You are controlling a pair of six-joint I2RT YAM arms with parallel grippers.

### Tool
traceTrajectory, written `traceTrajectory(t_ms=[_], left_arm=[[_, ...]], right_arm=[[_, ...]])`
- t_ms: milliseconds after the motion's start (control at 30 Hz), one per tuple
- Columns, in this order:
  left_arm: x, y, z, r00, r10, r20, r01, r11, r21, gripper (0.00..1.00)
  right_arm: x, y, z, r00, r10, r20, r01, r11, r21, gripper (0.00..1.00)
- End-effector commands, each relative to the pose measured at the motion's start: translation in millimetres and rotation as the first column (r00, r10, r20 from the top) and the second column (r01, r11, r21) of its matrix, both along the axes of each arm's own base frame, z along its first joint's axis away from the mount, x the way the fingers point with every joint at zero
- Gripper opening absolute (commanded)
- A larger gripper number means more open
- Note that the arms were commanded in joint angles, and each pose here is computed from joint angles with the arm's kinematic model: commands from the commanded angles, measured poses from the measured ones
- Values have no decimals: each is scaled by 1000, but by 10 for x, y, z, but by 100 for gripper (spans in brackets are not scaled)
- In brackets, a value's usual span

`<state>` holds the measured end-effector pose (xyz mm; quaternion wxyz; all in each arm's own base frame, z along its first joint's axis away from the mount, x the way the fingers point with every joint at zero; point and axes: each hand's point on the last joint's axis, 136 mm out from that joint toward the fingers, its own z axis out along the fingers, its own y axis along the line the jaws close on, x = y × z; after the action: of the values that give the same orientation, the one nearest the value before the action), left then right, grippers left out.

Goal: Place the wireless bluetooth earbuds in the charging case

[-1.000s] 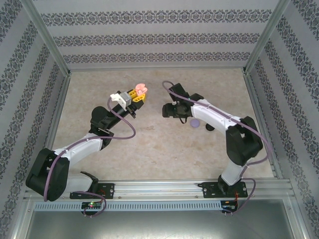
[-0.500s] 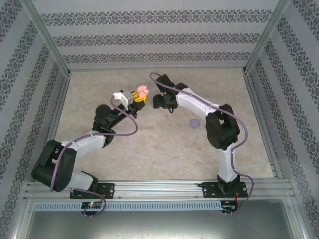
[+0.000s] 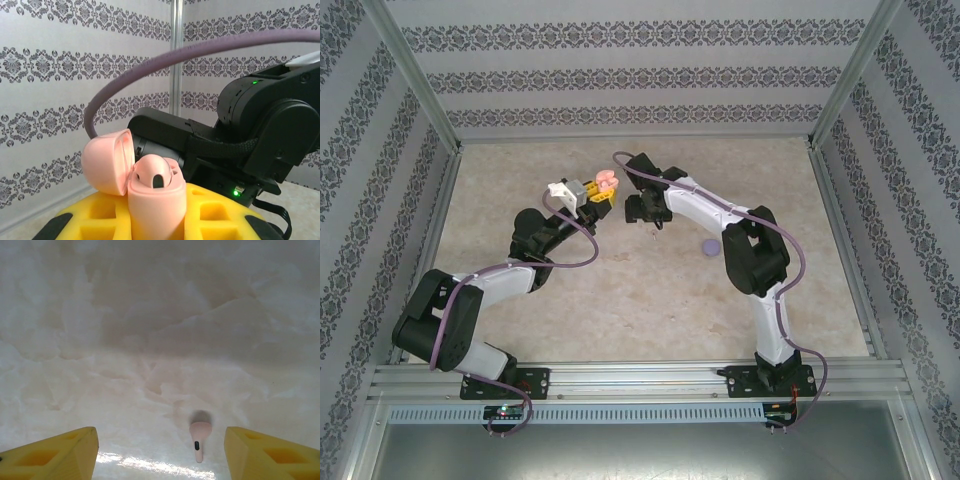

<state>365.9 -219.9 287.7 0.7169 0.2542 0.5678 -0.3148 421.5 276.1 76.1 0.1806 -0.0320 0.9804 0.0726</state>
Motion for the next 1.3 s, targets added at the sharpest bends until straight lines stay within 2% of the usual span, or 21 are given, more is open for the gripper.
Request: traceTrajectory(t_ms=[0, 233, 433, 1267], left_arm=[[-6, 62, 264, 997, 5, 81, -1, 999, -48, 0], [-15, 90, 286, 996, 15, 89, -10, 998, -54, 0], [-16, 91, 280, 996, 13, 88, -8, 998, -56, 0], [-19, 93, 206, 997, 9, 77, -4, 998, -64, 0]], right_arm=[[-92, -25, -92, 1000, 6, -18, -7, 998, -55, 68], [-192, -3, -212, 999, 6, -42, -9, 997, -76, 67], [-225, -176, -311, 997, -67, -46, 62, 992, -114, 67], [-274, -338, -393, 988, -149, -39, 142, 979, -149, 65]])
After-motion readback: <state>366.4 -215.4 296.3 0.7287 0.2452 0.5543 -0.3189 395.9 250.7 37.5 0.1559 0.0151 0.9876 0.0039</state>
